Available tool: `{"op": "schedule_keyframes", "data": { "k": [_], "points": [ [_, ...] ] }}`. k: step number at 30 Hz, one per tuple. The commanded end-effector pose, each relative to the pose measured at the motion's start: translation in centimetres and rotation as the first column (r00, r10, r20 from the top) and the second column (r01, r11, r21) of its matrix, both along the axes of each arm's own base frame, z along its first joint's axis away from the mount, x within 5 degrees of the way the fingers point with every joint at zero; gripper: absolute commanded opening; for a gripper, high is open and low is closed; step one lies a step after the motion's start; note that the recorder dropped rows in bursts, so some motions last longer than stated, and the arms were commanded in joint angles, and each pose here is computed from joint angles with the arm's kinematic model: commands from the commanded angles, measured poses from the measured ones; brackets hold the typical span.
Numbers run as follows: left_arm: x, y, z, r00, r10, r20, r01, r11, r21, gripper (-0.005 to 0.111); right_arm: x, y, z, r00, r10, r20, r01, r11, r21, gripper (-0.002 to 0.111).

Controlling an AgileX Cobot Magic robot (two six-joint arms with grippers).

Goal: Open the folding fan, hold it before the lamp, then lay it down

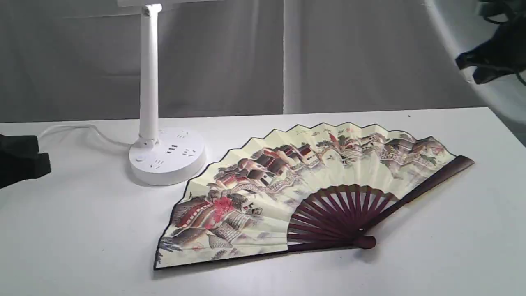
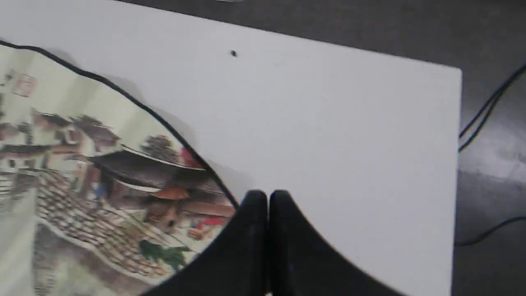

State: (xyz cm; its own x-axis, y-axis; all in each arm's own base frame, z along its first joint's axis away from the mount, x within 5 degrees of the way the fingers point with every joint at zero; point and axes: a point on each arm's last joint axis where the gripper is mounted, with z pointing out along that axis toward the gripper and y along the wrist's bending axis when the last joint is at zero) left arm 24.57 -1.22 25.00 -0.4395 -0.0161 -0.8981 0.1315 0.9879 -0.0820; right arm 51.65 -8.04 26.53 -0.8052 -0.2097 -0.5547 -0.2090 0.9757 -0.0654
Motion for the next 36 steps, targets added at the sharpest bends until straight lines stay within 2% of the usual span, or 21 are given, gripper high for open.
{"op": "schedule_keyframes", "data": {
  "k": [1, 6, 11, 14, 15, 19, 22, 29, 36],
  "points": [
    [0.2, 0.8, 0.8, 0.999, 0.048, -0.006, -0.047, 0.993, 0.11, 0.002, -0.7, 3.0, 2.9, 0.998, 0.049, 0.034, -0.048, 0.999, -0.019, 0.0],
    [0.4, 0.8, 1.2, 0.997, 0.069, -0.016, -0.064, 0.976, 0.209, 0.002, -1.8, 4.9, 5.2, 0.996, 0.081, 0.034, -0.081, 0.997, -0.01, 0.0],
    [0.6, -0.2, 3.2, 0.99, 0.143, -0.008, -0.134, 0.948, 0.288, 0.002, -2.3, 5.0, 4.9, 0.997, 0.068, 0.028, -0.069, 0.998, 0.006, 0.0],
    [0.7, -1.5, 5.1, 0.976, 0.215, -0.03, -0.203, 0.953, 0.227, 0.002, -2.5, 5.0, 4.3, 0.997, 0.051, 0.051, -0.052, 0.999, 0.006, 0.0],
    [0.6, -1.9, 5.6, 0.975, 0.218, -0.052, -0.199, 0.95, 0.242, 0.002, -2.7, 5.0, 4.4, 0.997, 0.045, 0.064, -0.046, 0.999, 0.006, 0.0],
    [0.4, -3.3, 7.3, 0.977, 0.17, -0.128, -0.139, 0.965, 0.224, 0.002, -4.1, 5.2, 4.2, 0.993, 0.004, 0.116, -0.008, 0.999, 0.04, 0.0],
    [0.5, -3.7, 7.9, 0.976, 0.163, -0.145, -0.141, 0.979, 0.149, 0.002, -5.6, 5.4, 4.4, 0.986, -0.016, 0.163, 0.006, 0.998, 0.06, 0.0],
    [0.0, -3.3, 8.0, 0.965, 0.197, -0.174, -0.168, 0.972, 0.167, 0.002, -11.2, 5.4, 4.9, 0.946, -0.068, 0.316, 0.057, 0.997, 0.042, 0.0],
    [-3.9, -1.6, 9.9, 0.961, 0.247, -0.121, -0.225, 0.959, 0.174, 0.0, -17.1, 5.5, 4.9, 0.889, -0.092, 0.448, 0.099, 0.995, 0.009, 0.0]
  ]
}}
